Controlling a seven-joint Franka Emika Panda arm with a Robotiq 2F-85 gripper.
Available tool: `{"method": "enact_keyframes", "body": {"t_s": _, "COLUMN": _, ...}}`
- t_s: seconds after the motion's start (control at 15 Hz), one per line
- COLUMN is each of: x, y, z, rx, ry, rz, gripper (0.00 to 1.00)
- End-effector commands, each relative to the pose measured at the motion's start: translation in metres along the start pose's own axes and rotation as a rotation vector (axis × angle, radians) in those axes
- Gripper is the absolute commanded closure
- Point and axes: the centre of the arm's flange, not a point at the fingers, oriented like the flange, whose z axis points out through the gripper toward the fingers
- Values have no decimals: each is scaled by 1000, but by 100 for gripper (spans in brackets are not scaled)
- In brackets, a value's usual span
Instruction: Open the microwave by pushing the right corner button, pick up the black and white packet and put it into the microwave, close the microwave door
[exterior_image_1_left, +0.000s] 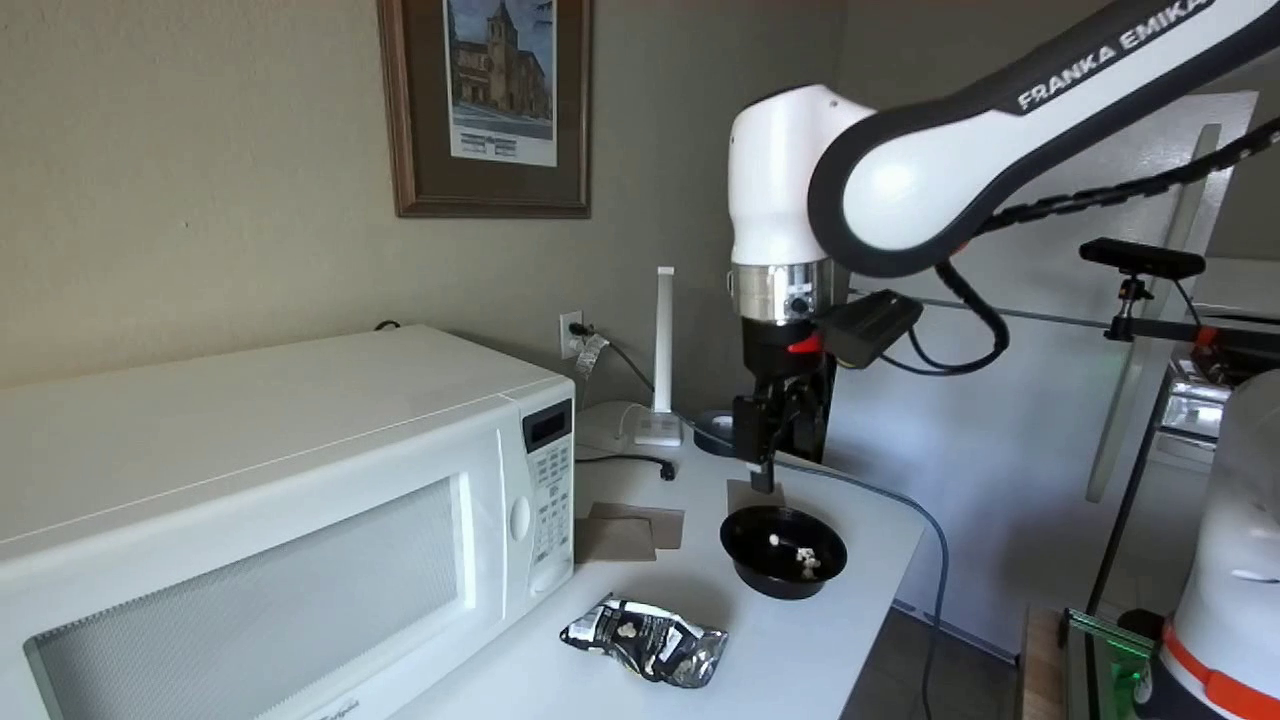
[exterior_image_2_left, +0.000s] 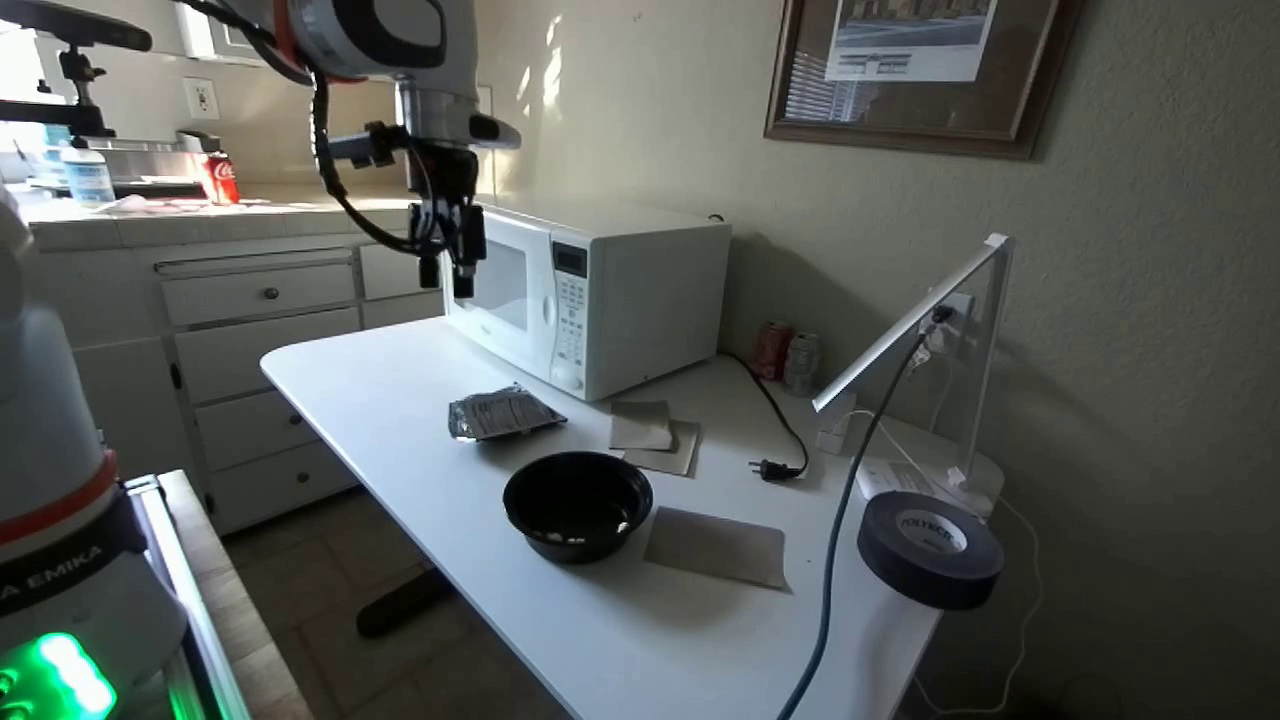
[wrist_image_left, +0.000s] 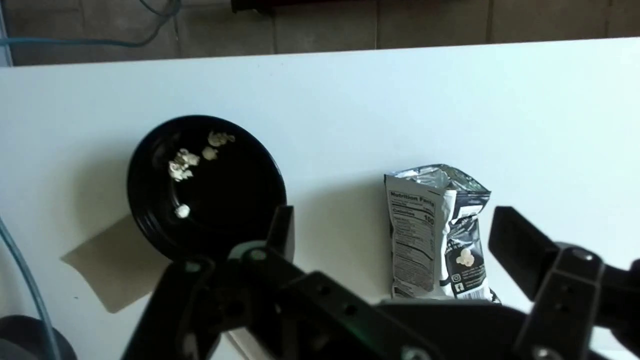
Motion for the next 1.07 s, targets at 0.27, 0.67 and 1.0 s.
{"method": "enact_keyframes", "body": {"t_s": 0.27, "x": 60, "y": -22, "z": 102, "rx": 173, "ry": 102, "rz": -159, "gripper": 0}}
{"method": "enact_keyframes", "body": {"t_s": 0.67, "x": 105, "y": -40, "z": 144, "rx": 250, "ry": 158, "rz": -217, "gripper": 0}}
{"method": "enact_keyframes", "body": {"t_s": 1.0, "x": 110, "y": -42, "z": 144, "rx": 238, "ry": 151, "rz": -198, "gripper": 0}}
